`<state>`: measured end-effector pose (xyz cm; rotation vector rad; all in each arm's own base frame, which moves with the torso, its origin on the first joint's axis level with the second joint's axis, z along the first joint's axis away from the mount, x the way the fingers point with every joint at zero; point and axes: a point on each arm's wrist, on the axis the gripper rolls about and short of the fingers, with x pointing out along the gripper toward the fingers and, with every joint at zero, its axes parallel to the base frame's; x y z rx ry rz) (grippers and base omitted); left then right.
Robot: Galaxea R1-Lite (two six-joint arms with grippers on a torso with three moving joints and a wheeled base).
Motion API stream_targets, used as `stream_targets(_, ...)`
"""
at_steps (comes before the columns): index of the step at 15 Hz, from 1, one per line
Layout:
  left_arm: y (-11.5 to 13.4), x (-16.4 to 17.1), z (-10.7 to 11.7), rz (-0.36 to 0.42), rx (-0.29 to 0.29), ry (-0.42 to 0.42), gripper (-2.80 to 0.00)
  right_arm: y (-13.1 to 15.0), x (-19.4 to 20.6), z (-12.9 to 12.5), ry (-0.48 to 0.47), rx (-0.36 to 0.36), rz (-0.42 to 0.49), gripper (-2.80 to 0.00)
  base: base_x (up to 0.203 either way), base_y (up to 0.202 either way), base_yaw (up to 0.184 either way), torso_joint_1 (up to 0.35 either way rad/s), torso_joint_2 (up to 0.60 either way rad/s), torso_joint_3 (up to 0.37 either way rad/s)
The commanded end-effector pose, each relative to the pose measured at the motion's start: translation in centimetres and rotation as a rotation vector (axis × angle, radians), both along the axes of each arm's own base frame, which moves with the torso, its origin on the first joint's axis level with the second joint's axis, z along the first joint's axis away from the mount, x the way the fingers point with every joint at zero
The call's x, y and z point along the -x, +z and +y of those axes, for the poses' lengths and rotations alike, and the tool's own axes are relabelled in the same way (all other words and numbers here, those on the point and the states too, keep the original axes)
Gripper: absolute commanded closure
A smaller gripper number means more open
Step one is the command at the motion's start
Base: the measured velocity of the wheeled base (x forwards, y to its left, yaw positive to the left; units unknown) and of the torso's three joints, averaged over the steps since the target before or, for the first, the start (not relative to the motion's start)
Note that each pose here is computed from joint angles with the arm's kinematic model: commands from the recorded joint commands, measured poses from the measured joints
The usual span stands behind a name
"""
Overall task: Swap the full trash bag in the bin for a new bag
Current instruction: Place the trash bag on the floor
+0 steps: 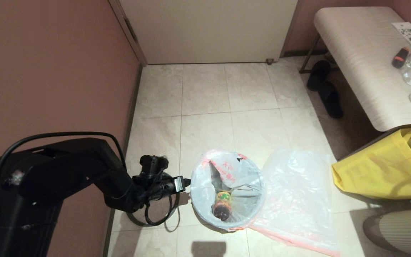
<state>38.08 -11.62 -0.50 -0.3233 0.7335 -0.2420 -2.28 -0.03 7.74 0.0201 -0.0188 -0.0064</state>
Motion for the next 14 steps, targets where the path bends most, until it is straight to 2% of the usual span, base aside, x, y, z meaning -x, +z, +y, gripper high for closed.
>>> stream_targets(1,-0.4,0.3,-0.1,0.059,0.019,-0.047,-2.8,0.0,0.0,0.0,0.0,0.0,0.0,0.0,0.0,0.0,0.0,0.0,0.0,0.0)
stream_targets(2,-0.2,-0.1,-0.2,0.055,0.017,-0.052,-2.8,0.0,0.0,0.0,0.0,0.0,0.0,0.0,0.0,0.0,0.0,0.0,0.0,0.0)
stream_targets(5,-1.2,-0.4,-1.1,0.083,-0.053,-0.121,-2.8,0.0,0.0,0.0,0.0,-0.001,0.002,0.0,0.0,0.0,0.0,0.0,0.0,0.0)
stream_targets(9,-2.9,-1.5,-1.7,0.059,-0.13,-0.19,-2.8,0.0,0.0,0.0,0.0,0.0,0.001,0.0,0.0,0.0,0.0,0.0,0.0,0.0)
stream_targets(14,-5.4,-2.9,-1.9,0.031,-0.27,-0.157,-2.8,0.0,0.0,0.0,0.0,0.0,0.0,0.0,0.0,0.0,0.0,0.0,0.0,0.0)
